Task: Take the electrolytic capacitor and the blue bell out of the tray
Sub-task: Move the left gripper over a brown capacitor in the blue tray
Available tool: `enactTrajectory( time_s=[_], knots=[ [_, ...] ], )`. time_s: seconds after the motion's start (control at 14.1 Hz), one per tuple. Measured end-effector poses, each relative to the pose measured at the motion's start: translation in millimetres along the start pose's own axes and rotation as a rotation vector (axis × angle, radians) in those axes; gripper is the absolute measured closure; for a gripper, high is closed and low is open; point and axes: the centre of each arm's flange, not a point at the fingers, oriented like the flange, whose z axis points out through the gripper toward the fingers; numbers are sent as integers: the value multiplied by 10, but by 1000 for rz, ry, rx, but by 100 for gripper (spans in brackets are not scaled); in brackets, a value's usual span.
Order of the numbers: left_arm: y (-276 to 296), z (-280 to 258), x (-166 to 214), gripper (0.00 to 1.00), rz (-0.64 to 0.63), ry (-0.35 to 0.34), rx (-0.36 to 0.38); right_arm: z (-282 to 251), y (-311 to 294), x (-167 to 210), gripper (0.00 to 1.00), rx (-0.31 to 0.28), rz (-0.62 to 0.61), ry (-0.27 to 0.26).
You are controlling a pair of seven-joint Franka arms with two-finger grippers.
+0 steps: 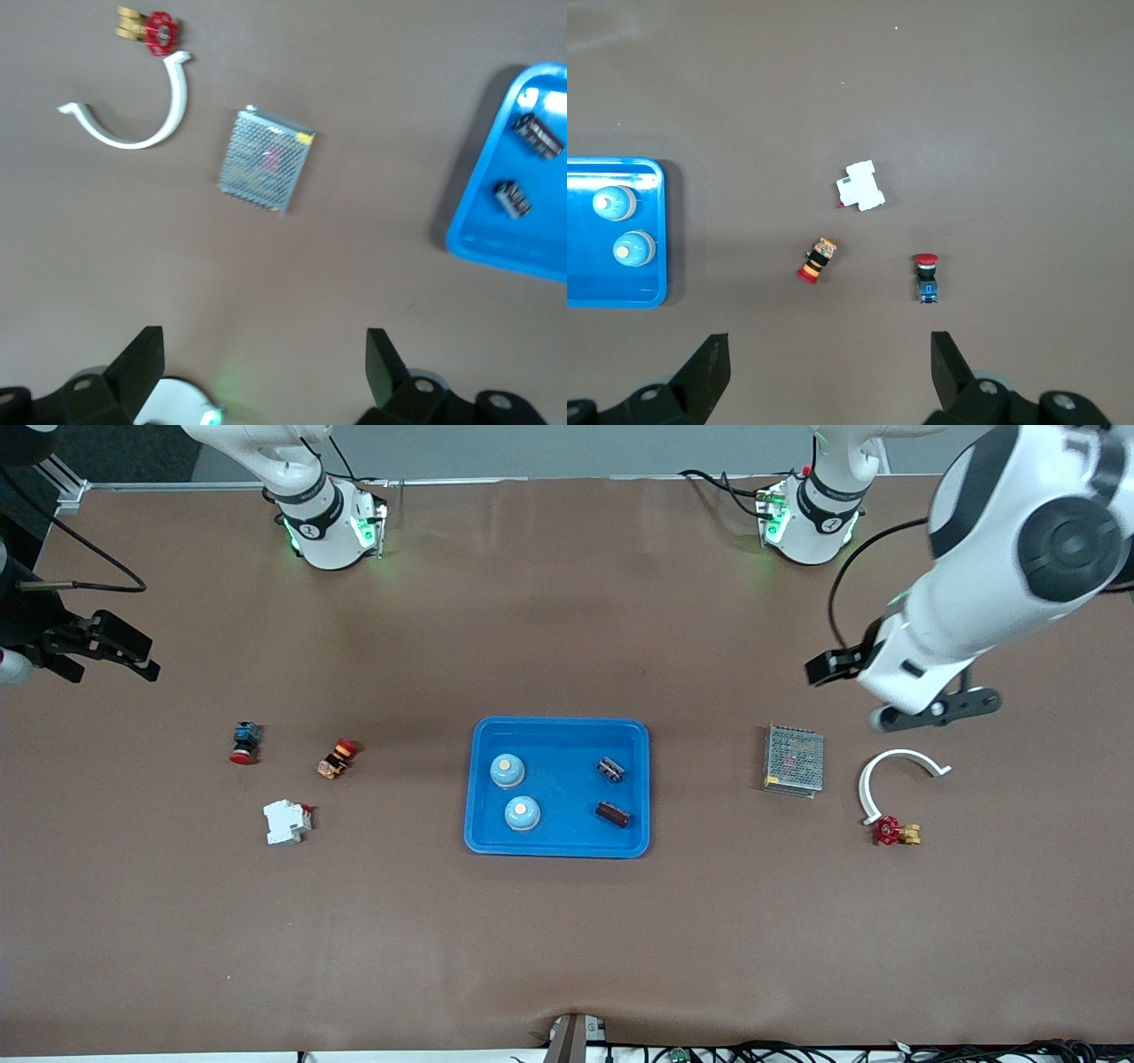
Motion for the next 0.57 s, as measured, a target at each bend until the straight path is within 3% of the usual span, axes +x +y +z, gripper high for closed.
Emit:
enactTrajectory(
  time_s=[0.57],
  knots=[
    [1416, 1244, 160, 0, -290, 11, -100, 64, -130, 17, 0, 1, -24, -15]
  ],
)
